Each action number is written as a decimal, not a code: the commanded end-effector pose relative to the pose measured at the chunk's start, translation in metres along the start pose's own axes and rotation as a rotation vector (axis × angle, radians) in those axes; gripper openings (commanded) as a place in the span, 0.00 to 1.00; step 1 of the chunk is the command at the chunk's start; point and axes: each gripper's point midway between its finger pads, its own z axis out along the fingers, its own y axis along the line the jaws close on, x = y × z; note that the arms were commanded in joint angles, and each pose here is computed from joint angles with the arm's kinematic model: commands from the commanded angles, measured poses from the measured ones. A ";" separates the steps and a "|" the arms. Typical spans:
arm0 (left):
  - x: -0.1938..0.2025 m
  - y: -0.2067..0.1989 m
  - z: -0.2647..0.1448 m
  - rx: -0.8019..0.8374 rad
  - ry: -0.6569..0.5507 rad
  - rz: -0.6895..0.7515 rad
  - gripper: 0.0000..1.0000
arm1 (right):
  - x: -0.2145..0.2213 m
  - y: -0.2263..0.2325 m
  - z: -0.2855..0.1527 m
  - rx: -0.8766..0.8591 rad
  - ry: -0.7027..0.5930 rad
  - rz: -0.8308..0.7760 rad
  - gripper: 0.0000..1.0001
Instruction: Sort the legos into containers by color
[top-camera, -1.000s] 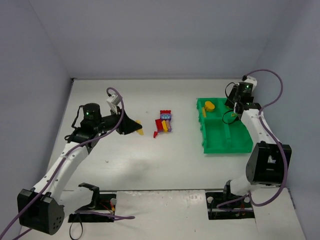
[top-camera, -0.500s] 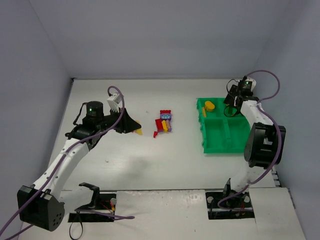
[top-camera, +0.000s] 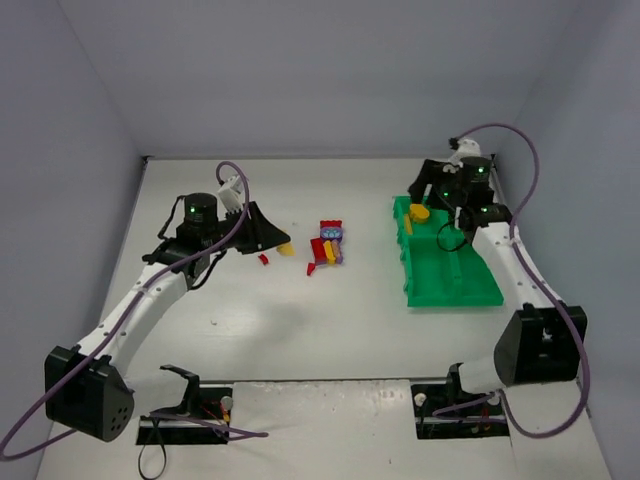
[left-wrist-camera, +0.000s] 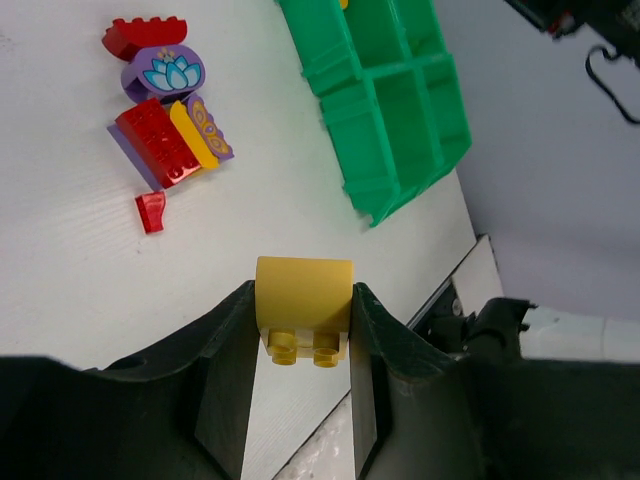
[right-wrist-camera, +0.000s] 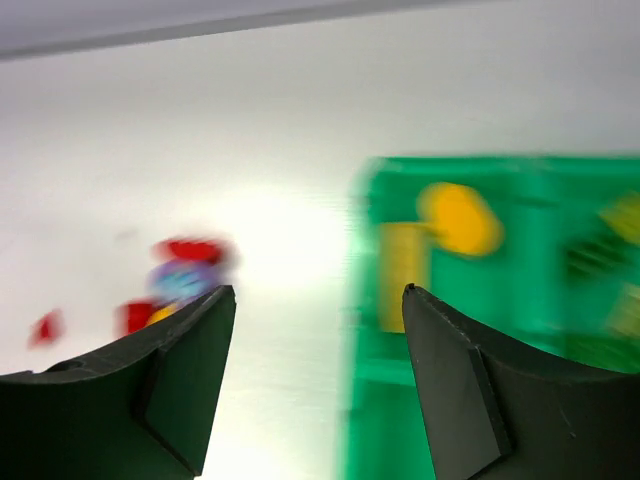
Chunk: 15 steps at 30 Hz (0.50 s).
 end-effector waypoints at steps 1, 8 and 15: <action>-0.048 -0.033 0.002 0.064 -0.139 -0.043 0.00 | -0.005 0.120 -0.042 -0.434 -0.075 -0.185 0.64; -0.070 -0.046 0.020 0.089 -0.217 -0.172 0.00 | 0.027 0.221 -0.086 -0.712 -0.063 -0.275 0.68; -0.078 -0.071 0.030 0.146 -0.231 -0.195 0.00 | 0.044 0.284 -0.101 -0.829 -0.051 -0.348 0.70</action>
